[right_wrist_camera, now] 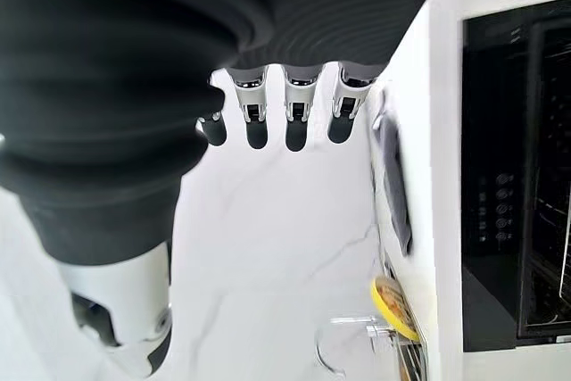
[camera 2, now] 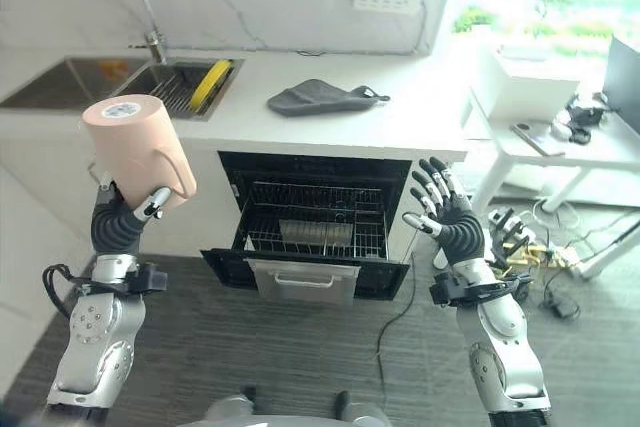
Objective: Place the dishes in the dishwasher.
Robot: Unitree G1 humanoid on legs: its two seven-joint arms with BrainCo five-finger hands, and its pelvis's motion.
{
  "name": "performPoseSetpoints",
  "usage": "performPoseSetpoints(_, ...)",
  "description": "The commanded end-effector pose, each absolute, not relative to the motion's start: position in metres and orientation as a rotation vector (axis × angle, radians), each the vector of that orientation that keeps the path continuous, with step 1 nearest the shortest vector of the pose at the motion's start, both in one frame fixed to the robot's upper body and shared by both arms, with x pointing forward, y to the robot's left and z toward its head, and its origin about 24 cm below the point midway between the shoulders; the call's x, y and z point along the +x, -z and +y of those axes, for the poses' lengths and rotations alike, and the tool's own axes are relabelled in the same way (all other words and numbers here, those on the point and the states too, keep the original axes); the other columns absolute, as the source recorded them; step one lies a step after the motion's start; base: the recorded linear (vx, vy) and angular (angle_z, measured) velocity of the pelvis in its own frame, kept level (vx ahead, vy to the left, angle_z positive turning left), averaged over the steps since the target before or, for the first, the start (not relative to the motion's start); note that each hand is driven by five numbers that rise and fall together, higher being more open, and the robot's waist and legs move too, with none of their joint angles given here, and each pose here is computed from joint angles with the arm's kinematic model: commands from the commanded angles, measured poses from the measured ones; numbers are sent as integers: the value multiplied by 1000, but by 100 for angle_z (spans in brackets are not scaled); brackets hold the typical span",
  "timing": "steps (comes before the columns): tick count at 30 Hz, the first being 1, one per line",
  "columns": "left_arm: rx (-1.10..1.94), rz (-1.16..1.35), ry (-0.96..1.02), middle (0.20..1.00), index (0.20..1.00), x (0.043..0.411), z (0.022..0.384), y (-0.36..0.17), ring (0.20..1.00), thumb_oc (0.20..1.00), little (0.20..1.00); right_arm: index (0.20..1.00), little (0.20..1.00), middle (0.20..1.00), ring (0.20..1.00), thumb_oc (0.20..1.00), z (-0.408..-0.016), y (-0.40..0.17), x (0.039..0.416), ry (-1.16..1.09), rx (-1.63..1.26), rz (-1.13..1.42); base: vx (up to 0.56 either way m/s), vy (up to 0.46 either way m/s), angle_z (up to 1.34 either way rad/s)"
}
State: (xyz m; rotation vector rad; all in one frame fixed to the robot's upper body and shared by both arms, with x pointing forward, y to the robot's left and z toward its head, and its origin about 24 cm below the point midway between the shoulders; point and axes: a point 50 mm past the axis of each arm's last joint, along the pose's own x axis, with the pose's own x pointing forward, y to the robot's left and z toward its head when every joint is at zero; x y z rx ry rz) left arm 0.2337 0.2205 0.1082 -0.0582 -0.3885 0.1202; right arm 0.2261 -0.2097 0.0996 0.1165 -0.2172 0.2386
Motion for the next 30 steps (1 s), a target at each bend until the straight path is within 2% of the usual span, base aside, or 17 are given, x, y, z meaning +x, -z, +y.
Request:
performPoseSetpoints(1,-35,-584,-106,200,200,226,222,-145,200,200,200,1000,1000,1000,1000,1000,-216,-143,234,-267,101,-428,308,250,-87)
performPoseSetpoints(9,-5,-589,-111,200,200,234,226,-151,200,200,200,1000,1000,1000,1000,1000,-217,-147,235,-200,132,-442,298,189,10)
performPoseSetpoints(25,30,-548,-63,200,200,224,227,-146,200,200,200,1000,1000,1000,1000,1000,-212,-141,231,-176,194,-436,80,62,-7)
performPoseSetpoints(30,54,-578,-87,200,200,233,225,-155,200,200,200,1000,1000,1000,1000,1000,-199,-140,238,-226,225,-456,24,-216,-29)
